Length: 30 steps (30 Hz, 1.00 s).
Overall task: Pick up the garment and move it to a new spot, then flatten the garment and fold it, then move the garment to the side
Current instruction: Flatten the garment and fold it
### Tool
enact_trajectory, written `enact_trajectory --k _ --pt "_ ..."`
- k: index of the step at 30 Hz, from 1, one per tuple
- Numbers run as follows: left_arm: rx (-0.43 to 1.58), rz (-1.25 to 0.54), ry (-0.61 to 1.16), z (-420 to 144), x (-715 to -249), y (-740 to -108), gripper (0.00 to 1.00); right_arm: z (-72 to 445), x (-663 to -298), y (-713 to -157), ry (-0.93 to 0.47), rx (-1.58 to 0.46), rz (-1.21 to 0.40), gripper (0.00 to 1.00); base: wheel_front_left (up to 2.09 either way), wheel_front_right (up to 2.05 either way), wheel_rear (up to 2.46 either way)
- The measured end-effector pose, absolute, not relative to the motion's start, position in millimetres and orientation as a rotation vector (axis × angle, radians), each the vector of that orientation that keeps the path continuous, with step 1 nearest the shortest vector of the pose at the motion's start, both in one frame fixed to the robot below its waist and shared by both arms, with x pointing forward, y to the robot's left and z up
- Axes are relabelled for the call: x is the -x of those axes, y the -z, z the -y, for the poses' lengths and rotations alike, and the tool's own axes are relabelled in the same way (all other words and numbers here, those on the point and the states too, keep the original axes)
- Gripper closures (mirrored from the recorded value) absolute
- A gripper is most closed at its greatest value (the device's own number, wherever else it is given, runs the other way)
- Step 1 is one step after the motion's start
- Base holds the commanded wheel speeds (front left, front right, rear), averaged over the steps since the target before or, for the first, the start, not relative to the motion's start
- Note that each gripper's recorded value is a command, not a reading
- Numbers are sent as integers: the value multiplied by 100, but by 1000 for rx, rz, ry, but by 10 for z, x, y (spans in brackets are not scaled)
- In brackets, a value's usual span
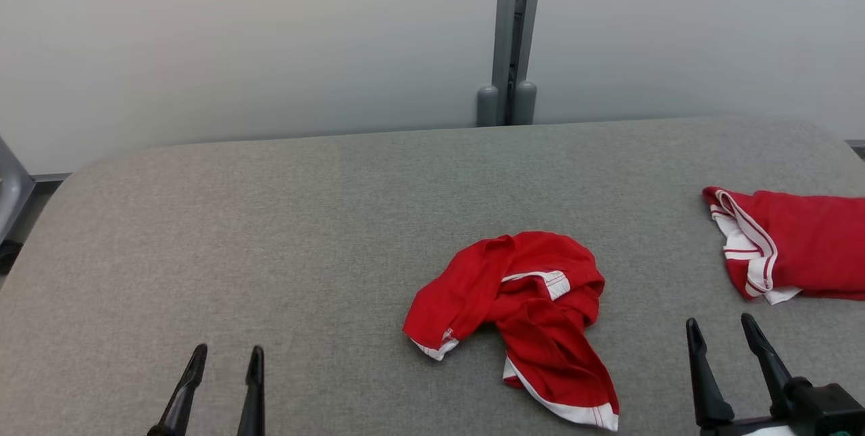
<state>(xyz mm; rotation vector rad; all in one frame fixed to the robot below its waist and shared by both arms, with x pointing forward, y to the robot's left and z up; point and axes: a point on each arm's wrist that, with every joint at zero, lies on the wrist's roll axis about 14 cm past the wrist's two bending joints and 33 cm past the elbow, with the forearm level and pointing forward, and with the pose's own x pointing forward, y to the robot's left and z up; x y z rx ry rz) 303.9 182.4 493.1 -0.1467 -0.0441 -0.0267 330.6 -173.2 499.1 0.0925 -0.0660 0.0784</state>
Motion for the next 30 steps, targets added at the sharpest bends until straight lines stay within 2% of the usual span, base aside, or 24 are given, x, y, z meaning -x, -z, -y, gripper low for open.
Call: enact_trajectory --k 3,9,14,17,20,24,30 --pt "136 137 177 -1393 -3278 -5247 0 1750 -3343 -5094 -70 -93 98 0 0 0 0" --pt "123 174 521 -298 -3607 -5540 0 2012 -3237 -5113 20 -103 108 0 0 0 0" --pt "24 16 815 653 -3767 -5362 0 2170 -3249 -5017 80 -134 76 0 0 0 0" --pt "-34 -81 931 1015 -3833 -5166 0 2252 -3271 -4958 110 -146 56 0 0 0 0" --pt "-116 -197 995 1221 -3882 -4863 0 2368 -3232 -4897 155 -155 36 0 0 0 0" --pt "-211 -375 988 1232 -3913 -4388 0 2573 -3132 -4844 228 -152 17 0 0 0 0" --pt "-259 -407 945 1104 -3970 -4263 0 2720 -3034 -4822 279 -150 12 0 0 0 0"
